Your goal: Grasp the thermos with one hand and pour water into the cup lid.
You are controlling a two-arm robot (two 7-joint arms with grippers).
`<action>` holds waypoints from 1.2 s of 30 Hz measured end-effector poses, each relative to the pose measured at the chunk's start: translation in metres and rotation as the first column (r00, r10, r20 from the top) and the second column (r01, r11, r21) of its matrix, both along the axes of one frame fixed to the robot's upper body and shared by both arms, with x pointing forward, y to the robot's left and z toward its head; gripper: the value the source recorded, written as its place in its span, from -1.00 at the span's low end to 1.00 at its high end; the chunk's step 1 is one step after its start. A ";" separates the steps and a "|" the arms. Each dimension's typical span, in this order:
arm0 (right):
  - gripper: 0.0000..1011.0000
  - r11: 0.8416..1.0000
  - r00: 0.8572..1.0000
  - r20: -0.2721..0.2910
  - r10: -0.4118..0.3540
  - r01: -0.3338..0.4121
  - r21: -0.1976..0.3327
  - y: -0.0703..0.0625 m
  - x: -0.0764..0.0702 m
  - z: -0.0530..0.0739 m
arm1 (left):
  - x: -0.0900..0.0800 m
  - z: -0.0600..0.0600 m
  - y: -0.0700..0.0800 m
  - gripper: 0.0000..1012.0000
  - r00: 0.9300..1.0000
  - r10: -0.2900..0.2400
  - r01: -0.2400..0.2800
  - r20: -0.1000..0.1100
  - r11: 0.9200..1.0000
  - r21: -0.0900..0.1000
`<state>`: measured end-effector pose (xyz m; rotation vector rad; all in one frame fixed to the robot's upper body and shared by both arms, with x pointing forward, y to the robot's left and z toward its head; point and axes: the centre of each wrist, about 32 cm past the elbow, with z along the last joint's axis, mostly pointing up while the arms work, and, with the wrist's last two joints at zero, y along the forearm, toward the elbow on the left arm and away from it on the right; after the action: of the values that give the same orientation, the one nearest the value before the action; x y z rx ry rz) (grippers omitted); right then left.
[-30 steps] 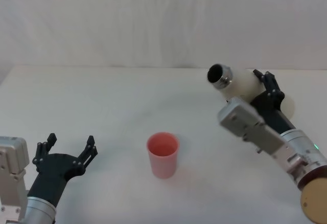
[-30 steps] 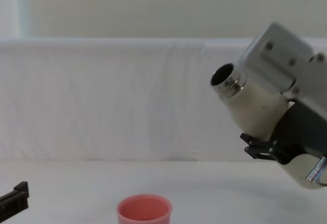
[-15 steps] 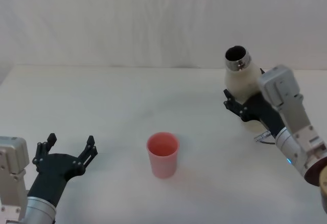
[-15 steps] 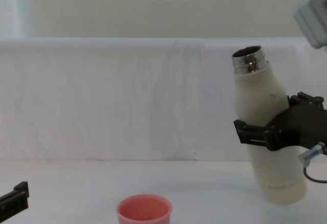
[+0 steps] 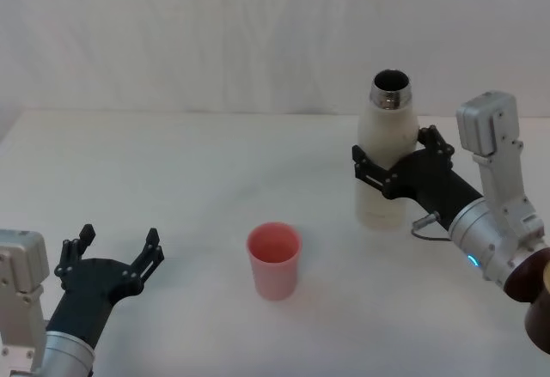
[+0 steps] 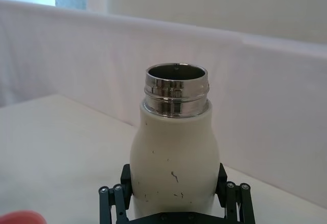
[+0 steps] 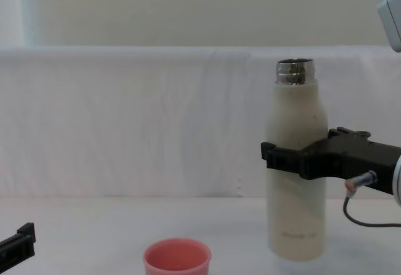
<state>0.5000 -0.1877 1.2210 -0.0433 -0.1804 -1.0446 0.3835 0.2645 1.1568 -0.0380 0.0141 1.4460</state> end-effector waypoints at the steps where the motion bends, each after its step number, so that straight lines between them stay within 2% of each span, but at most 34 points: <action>1: 0.90 1.000 1.000 -0.009 0.009 -0.009 0.017 0.001 0.001 -0.001 | 0.000 0.000 0.000 0.98 1.000 0.000 0.000 0.000 1.000 0.000; 11: 0.90 0.995 0.997 -0.058 0.042 -0.036 0.095 0.005 0.007 -0.009 | 0.000 0.000 0.000 0.98 1.000 0.000 0.000 0.000 1.000 0.000; 14: 0.90 0.994 0.997 -0.065 0.048 -0.042 0.104 0.007 0.007 -0.011 | 0.000 0.000 0.000 0.98 1.000 0.000 0.000 0.000 1.000 0.000; 36: 0.90 0.995 0.992 -0.110 0.065 -0.055 0.088 0.020 0.011 -0.020 | 0.000 0.000 0.000 0.98 1.000 0.000 0.000 0.000 1.000 0.000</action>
<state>0.5107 -0.1678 1.2012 -0.0204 -0.0343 -0.9857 0.3835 0.2645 1.1568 -0.0380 0.0140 1.4460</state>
